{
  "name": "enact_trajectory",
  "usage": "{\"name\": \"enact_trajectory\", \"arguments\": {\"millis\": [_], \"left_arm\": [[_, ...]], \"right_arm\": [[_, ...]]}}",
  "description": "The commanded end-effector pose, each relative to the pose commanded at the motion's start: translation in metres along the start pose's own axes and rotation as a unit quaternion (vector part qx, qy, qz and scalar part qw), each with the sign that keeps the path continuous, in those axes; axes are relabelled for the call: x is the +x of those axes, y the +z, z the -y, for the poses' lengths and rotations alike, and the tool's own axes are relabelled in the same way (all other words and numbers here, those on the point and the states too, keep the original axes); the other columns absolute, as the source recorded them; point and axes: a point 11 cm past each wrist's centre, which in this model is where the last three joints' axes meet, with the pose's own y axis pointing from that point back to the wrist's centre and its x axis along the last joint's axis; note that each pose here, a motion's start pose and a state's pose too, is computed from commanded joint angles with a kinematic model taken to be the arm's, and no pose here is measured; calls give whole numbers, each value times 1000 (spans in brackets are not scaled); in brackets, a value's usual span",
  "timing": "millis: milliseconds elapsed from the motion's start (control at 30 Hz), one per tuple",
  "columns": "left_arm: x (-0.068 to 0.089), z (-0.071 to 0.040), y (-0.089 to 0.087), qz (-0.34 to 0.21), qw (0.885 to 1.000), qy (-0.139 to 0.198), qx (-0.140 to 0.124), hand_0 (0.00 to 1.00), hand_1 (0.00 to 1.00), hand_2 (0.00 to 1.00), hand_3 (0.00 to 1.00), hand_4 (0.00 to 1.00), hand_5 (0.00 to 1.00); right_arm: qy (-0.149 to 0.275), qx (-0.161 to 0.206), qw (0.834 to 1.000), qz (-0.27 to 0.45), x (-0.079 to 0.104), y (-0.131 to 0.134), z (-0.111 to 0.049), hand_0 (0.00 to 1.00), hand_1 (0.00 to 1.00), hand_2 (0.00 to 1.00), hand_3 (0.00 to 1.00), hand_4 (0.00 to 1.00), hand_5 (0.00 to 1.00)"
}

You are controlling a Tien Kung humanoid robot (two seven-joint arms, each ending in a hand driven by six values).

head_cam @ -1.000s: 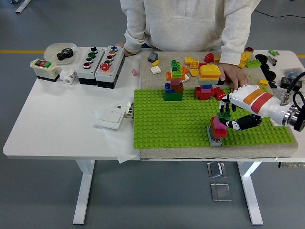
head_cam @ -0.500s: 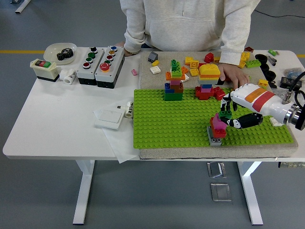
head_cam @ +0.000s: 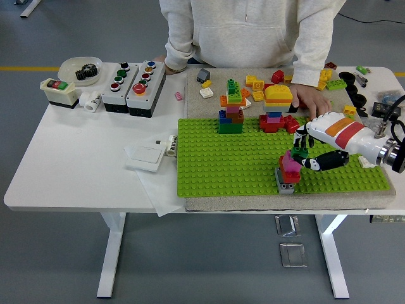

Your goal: Pick up the brick,pile it on top of brick,press brick,pick up the brick,pile it on top of brick,press brick

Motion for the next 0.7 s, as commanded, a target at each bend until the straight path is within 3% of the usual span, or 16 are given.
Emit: {"name": "enact_trajectory", "arguments": {"millis": [700], "left_arm": [[-2,1,-3,3,1000,-2,4,794,712,605,534,529,513]], "right_arm": [[-4,5,1000,8,-3,-2,0,316,418,485,489,599,159]]}}
